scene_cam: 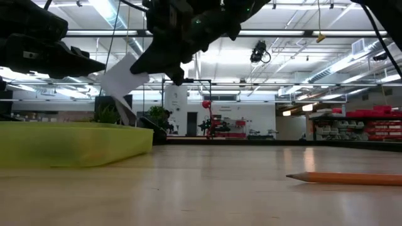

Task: Pack school essentials
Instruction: Put the white sticky notes into the yellow pencil box

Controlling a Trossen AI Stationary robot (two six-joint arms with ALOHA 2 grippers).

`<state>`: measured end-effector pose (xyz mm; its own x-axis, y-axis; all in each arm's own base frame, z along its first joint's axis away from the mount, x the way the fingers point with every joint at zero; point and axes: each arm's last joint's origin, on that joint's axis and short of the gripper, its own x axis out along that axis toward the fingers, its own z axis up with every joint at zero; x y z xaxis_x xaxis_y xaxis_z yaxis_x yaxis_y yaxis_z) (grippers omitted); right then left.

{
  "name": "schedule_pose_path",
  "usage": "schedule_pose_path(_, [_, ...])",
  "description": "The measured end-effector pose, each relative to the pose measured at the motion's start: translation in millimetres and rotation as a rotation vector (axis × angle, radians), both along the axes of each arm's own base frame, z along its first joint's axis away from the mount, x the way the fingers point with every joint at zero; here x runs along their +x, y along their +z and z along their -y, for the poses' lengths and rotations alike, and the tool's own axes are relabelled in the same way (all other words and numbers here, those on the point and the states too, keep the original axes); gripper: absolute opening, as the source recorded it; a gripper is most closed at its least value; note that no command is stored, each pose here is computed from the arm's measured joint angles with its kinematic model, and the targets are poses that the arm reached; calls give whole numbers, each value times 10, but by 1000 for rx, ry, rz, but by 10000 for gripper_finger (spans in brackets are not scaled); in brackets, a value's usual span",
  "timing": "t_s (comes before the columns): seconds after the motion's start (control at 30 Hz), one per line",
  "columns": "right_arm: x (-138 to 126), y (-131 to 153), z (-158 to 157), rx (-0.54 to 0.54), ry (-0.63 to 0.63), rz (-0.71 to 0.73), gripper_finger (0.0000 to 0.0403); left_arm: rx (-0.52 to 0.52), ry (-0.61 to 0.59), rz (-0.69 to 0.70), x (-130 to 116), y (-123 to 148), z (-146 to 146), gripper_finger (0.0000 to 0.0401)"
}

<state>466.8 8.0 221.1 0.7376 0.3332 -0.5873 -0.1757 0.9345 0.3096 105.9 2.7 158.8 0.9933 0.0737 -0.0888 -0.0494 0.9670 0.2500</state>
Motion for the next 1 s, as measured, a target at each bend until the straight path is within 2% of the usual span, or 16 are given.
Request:
schedule_pose_path(0.57, [68, -267, -391, -2, 151, -6, 3, 0, 0, 8, 1, 8, 0, 33])
schedule_pose_path(0.77, [60, -252, -483, -20, 191, 14, 3, 0, 0, -10, 5, -8, 0, 26])
schedule_pose_path(1.0, [52, -269, -549, -26, 209, 32, 3, 0, -1, -8, 5, -6, 0, 35])
